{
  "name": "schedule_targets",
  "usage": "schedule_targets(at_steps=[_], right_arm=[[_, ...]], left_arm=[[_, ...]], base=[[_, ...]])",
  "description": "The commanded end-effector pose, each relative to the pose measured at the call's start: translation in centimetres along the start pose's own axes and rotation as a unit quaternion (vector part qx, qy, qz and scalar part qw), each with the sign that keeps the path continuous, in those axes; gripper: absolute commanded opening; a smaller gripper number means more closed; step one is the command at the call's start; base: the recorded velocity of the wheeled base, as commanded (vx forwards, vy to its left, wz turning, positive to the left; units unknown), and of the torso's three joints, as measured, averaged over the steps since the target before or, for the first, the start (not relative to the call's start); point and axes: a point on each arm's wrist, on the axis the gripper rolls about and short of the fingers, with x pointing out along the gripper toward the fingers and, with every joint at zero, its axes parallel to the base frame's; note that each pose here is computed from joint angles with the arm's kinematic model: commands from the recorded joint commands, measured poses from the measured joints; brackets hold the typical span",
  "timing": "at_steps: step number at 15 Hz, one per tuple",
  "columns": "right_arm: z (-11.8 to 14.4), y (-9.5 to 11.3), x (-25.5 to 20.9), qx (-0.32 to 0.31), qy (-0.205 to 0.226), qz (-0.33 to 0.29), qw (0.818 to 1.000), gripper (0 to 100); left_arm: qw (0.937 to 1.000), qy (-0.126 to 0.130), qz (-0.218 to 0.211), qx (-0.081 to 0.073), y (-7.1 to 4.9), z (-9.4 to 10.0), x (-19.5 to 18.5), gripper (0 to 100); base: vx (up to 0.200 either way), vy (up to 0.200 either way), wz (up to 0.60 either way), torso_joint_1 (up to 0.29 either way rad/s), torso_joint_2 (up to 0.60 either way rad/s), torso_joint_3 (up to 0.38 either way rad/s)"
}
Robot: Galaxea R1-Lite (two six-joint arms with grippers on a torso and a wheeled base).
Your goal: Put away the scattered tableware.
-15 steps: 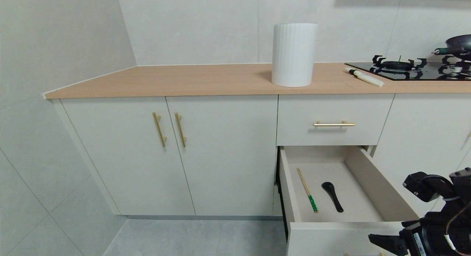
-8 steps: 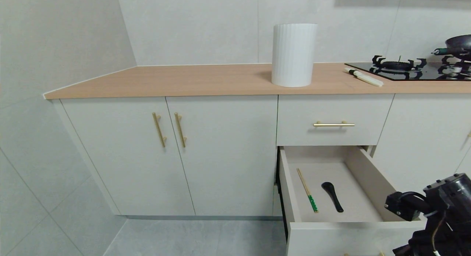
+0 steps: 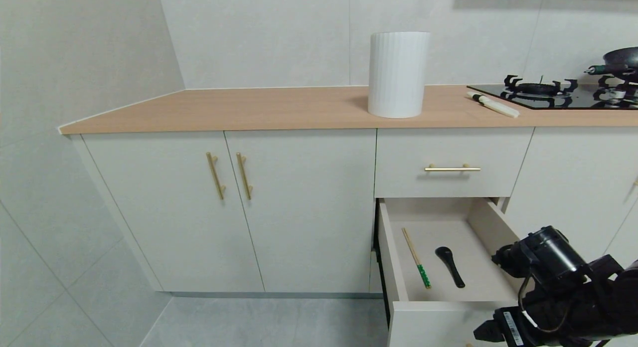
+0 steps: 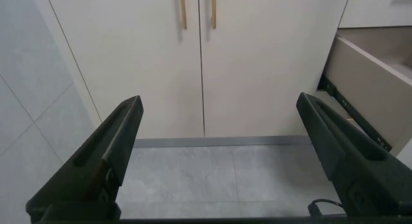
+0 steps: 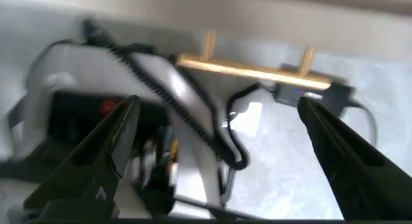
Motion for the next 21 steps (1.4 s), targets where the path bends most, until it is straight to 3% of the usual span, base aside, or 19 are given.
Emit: schedule_targets(at_steps=[1,8,14,21], right_arm=[[0.2,0.1,1.5,0.006,0.01,-0.016,1.0,100],[1.3,0.5,3.6,0.018,-0.024,-0.05,0.998,100],[2.8,0.9,4.0,0.029,-0.071,-0.038,0.996,100],[4.9,1.1,4.9,0.039,-0.088,-0.038,0.995,100]], left_arm=[[1.0,0.001,0.0,0.0,0.0,0.0,0.0,100],[1.0,0.0,0.0,0.0,0.0,0.0,0.0,100],[1.0,0.0,0.0,0.0,0.0,0.0,0.0,100],[1.0,0.0,0.0,0.0,0.0,0.0,0.0,100]], base=[[0.0,0.0,0.0,0.0,0.0,0.0],[0.0,0.0,0.0,0.0,0.0,0.0],[0.0,0.0,0.0,0.0,0.0,0.0],[0.0,0.0,0.0,0.0,0.0,0.0]])
